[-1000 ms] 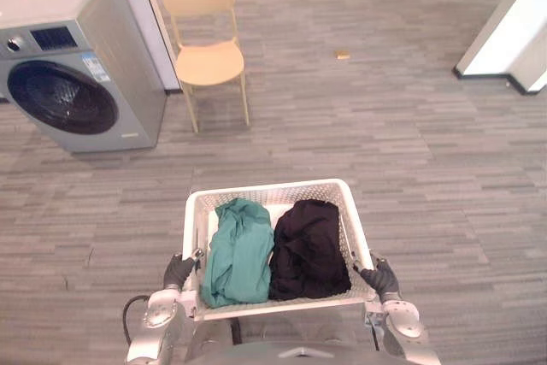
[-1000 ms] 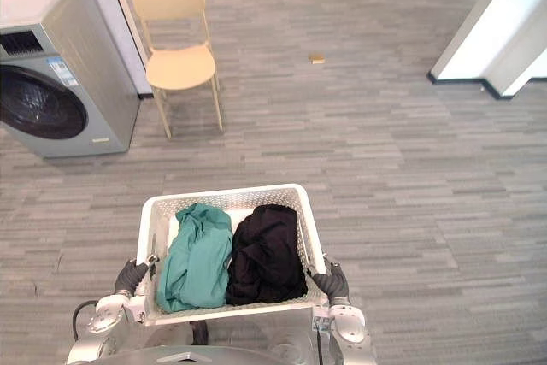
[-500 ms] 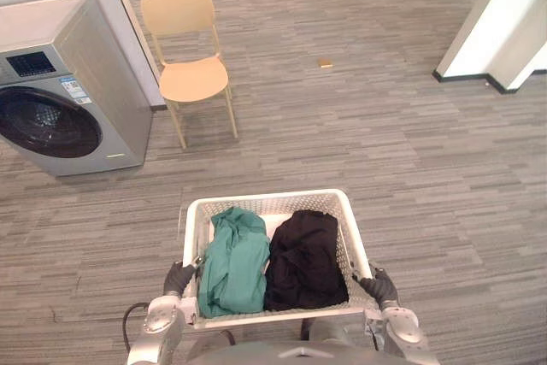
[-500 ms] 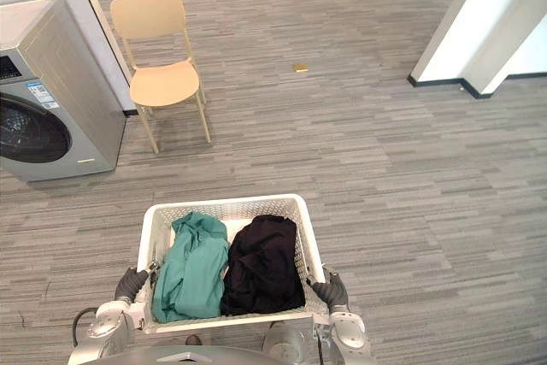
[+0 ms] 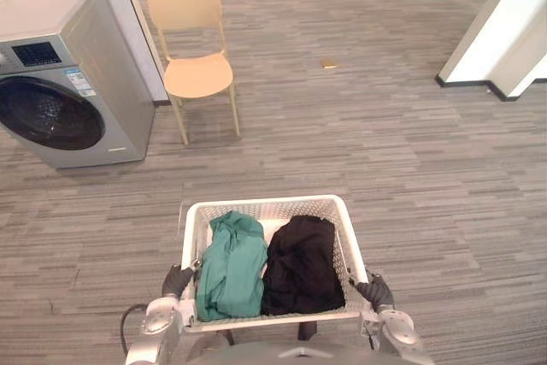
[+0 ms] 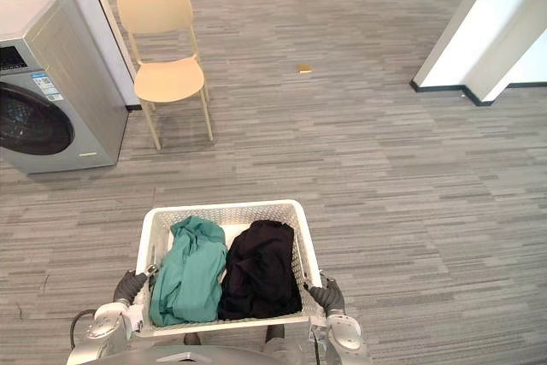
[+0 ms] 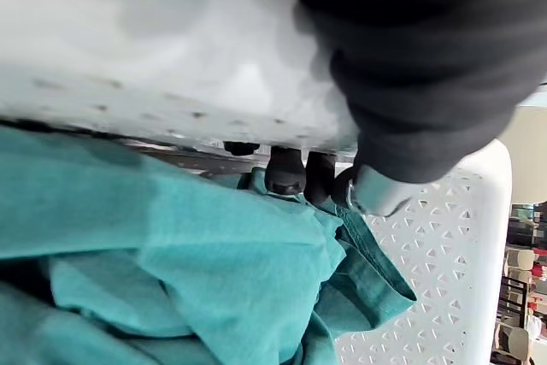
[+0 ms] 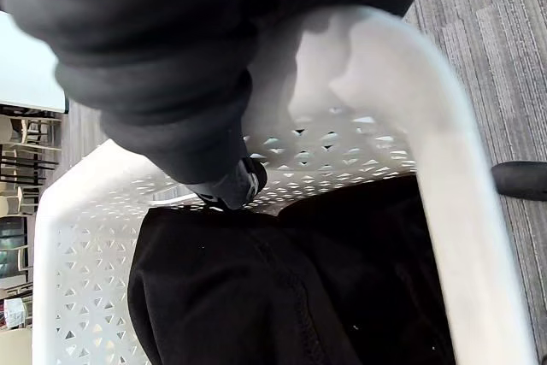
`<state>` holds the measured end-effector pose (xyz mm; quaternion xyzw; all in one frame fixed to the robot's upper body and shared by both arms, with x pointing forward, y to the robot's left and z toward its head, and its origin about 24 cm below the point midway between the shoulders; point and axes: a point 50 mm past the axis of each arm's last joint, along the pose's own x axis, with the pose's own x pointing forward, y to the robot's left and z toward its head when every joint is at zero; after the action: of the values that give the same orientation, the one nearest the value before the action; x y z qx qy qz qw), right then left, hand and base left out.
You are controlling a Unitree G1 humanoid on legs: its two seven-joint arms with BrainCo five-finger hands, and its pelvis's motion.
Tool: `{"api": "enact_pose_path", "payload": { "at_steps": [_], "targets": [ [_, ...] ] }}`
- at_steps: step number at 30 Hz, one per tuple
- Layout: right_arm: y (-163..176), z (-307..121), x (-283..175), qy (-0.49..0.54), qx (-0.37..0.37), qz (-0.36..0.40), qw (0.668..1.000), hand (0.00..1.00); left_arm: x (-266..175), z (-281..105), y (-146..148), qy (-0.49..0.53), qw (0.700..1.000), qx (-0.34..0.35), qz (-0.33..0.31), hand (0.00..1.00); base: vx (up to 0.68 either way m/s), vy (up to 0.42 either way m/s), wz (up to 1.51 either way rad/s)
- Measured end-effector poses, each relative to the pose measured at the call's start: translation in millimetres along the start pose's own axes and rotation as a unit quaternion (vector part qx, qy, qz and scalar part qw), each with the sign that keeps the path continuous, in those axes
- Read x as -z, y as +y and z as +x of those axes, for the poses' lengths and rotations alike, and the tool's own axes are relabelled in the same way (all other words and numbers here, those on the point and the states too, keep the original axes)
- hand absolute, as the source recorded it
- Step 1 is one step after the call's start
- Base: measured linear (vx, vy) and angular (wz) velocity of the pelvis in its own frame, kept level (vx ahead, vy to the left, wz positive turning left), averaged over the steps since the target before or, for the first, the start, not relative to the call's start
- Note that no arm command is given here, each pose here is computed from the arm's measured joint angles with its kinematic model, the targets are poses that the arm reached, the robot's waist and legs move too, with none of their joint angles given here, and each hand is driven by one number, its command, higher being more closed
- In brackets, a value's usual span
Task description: Pick up the laundry basket with both hands and put the clothes into the washing machine.
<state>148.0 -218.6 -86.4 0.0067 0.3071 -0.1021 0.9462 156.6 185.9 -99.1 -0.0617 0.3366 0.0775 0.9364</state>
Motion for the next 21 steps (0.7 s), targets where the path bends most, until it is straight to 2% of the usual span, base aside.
{"api": "enact_pose_path", "payload": {
  "at_steps": [5,8,12,18,21],
  "targets": [
    [-13.1,-4.3,7.2,0.013,0.02,0.028,0.999,1.0,-2.1,2.4,-12.6,0.001,1.0,0.022,0.001,1.0,0.01,0.165,0.48],
    [1.8,4.2,-6.8,-0.013,-0.005,0.038,0.999,1.0,-14.6,2.8,-2.4,-0.021,1.0,0.007,-0.01,1.0,0.13,0.14,0.33],
    [14.0,6.7,-11.5,-0.021,-0.021,0.05,0.998,1.0,-34.6,7.5,6.4,-0.051,0.999,0.005,0.007,1.0,0.25,0.006,0.38],
    [-5.6,1.2,-5.4,-0.014,0.011,0.056,0.998,1.0,-29.9,9.2,-12.9,-0.044,0.999,0.031,0.002,1.0,0.54,-0.11,0.62],
    [-5.2,3.3,-11.0,-0.019,0.002,0.055,0.998,1.0,-30.2,9.3,-12.6,-0.045,0.999,0.027,0.0,1.0,0.64,-0.159,0.34]
  ]
}}
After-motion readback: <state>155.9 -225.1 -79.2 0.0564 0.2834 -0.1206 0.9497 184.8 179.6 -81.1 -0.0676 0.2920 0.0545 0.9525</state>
